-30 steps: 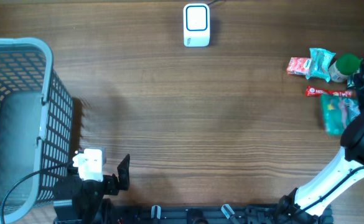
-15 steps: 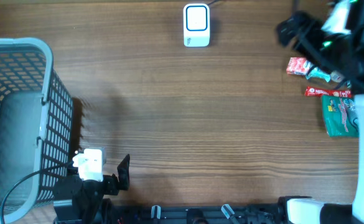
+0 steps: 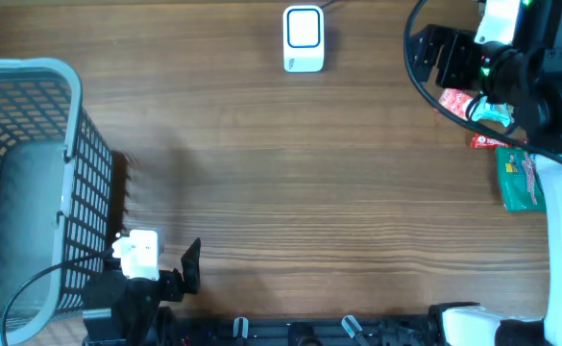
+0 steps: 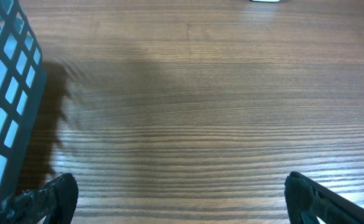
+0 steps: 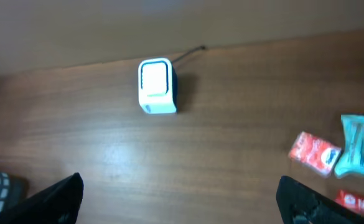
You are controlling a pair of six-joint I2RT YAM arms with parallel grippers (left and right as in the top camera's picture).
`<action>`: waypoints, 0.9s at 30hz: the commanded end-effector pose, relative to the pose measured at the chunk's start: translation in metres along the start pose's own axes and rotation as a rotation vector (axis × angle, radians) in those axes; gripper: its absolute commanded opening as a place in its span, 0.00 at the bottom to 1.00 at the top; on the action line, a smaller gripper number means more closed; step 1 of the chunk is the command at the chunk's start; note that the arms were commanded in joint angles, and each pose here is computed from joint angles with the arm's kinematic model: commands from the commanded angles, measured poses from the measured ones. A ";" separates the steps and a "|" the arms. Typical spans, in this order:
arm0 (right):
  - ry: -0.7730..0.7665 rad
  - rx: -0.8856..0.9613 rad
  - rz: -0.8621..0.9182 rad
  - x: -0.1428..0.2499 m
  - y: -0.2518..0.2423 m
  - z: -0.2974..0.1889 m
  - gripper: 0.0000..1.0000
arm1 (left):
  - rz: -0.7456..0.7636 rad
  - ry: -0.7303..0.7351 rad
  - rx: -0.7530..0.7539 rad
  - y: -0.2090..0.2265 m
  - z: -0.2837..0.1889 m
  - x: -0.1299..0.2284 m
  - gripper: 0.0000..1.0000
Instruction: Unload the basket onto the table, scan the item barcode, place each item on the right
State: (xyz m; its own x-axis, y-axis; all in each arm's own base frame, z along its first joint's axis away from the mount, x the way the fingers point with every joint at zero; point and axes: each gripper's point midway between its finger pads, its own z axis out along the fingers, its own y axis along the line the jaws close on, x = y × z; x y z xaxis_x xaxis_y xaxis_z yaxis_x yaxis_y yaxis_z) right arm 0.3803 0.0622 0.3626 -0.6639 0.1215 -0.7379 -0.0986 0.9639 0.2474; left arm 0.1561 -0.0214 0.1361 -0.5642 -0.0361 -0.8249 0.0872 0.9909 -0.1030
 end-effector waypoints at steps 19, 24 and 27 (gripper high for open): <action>-0.905 -0.134 -0.155 0.176 -0.029 -0.053 1.00 | -0.006 -0.010 0.006 -0.001 0.000 -0.002 1.00; -0.847 -0.089 -0.088 0.196 -0.047 -0.021 1.00 | -0.006 -0.010 0.006 -0.001 0.000 -0.002 1.00; -0.804 -0.057 -0.074 0.205 -0.055 -0.009 1.00 | -0.006 -0.010 0.006 -0.001 0.000 -0.002 1.00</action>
State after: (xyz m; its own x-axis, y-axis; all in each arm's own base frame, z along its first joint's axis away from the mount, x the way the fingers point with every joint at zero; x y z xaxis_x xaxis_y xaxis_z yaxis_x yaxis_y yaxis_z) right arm 0.2412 0.0407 0.2092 0.0842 0.1970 -0.9768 -0.2215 0.9594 0.1744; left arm 0.1562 -0.0214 0.1361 -0.5639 -0.0365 -0.8250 0.0873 0.9908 -0.1035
